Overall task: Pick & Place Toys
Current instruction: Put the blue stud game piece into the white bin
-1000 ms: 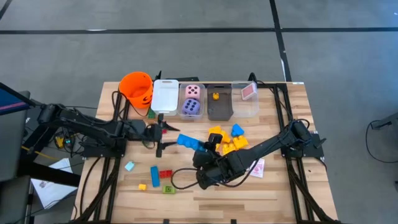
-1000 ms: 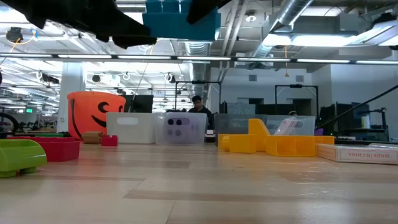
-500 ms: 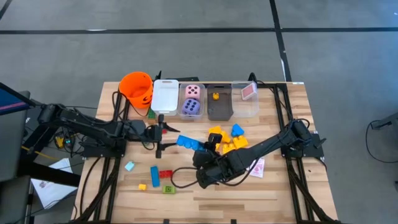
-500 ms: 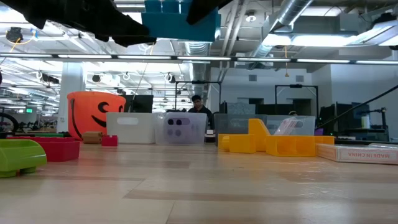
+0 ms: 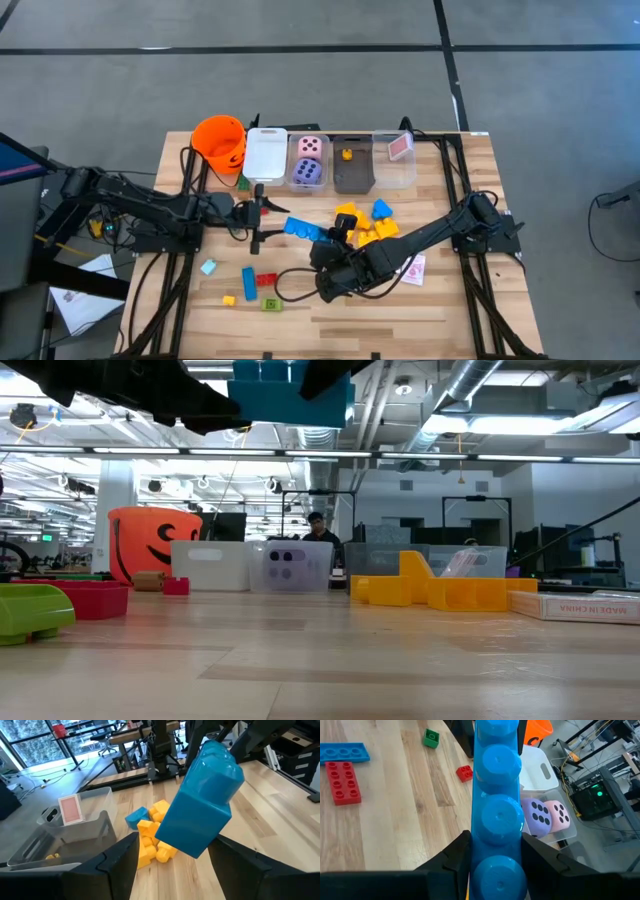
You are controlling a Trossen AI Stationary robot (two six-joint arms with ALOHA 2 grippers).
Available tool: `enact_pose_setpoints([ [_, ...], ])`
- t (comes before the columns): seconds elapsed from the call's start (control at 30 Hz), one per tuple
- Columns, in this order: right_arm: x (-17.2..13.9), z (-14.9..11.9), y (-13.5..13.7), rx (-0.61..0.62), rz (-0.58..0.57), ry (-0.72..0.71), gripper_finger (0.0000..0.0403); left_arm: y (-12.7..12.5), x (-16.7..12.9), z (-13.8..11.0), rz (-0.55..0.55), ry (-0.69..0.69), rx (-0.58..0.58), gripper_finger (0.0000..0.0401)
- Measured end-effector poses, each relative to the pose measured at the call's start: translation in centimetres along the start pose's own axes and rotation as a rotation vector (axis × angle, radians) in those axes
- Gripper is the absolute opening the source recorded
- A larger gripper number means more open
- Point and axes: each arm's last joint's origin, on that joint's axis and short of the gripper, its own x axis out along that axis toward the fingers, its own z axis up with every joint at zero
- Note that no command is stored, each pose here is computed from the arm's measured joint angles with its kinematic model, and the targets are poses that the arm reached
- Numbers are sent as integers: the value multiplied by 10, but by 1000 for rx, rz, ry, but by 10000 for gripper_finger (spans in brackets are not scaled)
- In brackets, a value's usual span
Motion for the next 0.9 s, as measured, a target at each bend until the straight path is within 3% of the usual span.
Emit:
enact_pose_setpoints([
  [0.5,0,-1,0,-7,1,7,136,0,0,-2,5,19,3,225],
  [0.77,1,0,-1,3,-11,0,136,1,0,4,13,-41,-8,225],
  [0.9,4,1,-3,17,0,8,136,0,0,8,-49,-90,-14,225],
])
